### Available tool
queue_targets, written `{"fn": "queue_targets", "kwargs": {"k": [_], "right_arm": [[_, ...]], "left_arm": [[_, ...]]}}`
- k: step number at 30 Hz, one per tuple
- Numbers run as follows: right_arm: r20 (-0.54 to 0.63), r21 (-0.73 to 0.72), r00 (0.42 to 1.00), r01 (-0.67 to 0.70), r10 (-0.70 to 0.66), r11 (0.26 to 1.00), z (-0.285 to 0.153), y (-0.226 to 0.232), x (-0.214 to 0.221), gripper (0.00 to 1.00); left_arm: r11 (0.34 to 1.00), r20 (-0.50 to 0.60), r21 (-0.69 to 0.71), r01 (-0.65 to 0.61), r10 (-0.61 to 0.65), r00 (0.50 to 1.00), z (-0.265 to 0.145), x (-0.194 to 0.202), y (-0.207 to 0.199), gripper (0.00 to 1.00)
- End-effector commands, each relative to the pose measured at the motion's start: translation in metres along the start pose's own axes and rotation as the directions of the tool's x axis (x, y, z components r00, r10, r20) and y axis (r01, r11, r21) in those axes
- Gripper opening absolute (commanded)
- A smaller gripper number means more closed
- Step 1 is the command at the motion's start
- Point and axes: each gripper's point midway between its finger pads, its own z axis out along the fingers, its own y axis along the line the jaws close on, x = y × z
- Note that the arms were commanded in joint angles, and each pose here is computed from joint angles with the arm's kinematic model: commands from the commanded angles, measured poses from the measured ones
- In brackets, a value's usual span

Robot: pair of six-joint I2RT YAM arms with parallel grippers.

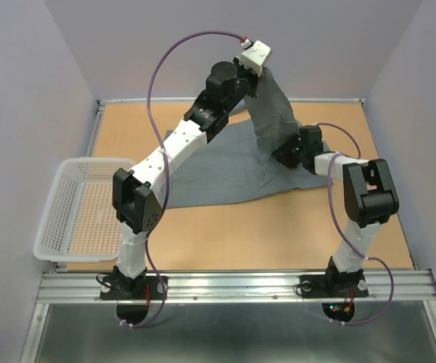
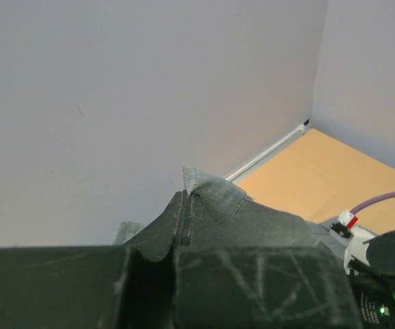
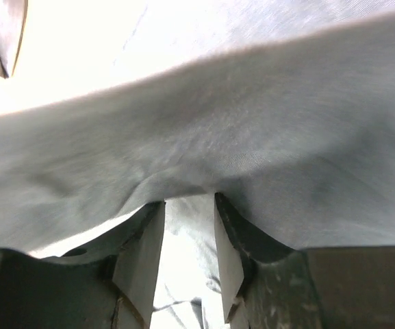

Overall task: Fold and stack the long sleeve shirts
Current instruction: Fold the shirt

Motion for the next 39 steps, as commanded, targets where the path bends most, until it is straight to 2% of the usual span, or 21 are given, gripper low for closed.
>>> {"fn": "queue_targets", "kwargs": {"k": [1, 6, 11, 17, 27, 35, 39], "right_arm": [[0.081, -0.036, 0.997, 0.023, -0.020, 0.999, -0.024, 0.010, -0.019, 0.42], [0.086, -0.002, 0.991, 0.100, -0.099, 0.995, -0.054, 0.000, -0.014, 0.45], [0.128, 0.104, 0.984, 0.112, -0.125, 0.988, -0.086, -0.028, -0.021, 0.46], [0.105, 0.162, 0.994, -0.011, -0.006, 0.987, -0.097, -0.075, -0.013, 0.45], [0.183, 0.299, 0.962, -0.252, 0.204, 0.920, -0.111, -0.161, -0.023, 0.44], [0.230, 0.305, 0.948, -0.284, 0.219, 0.909, -0.120, -0.165, -0.032, 0.44], [0.230, 0.234, 0.956, -0.238, 0.184, 0.943, -0.127, -0.140, -0.047, 0.43]], "left_arm": [[0.999, 0.122, 0.036, -0.006, 0.002, 0.993, -0.020, -0.046, -0.007, 0.00], [0.997, 0.104, 0.073, -0.011, 0.004, 0.995, -0.023, -0.036, -0.021, 0.00], [0.997, 0.093, 0.079, -0.017, 0.009, 0.996, -0.024, -0.029, -0.025, 0.00], [0.997, 0.100, 0.073, -0.027, 0.019, 0.995, -0.024, -0.032, -0.024, 0.00], [0.996, 0.099, 0.081, -0.029, 0.021, 0.995, -0.031, -0.033, -0.025, 0.00], [0.995, 0.107, 0.094, -0.040, 0.030, 0.994, -0.037, -0.038, -0.026, 0.00], [0.993, 0.113, 0.107, -0.040, 0.027, 0.993, -0.040, -0.041, -0.028, 0.00]]}}
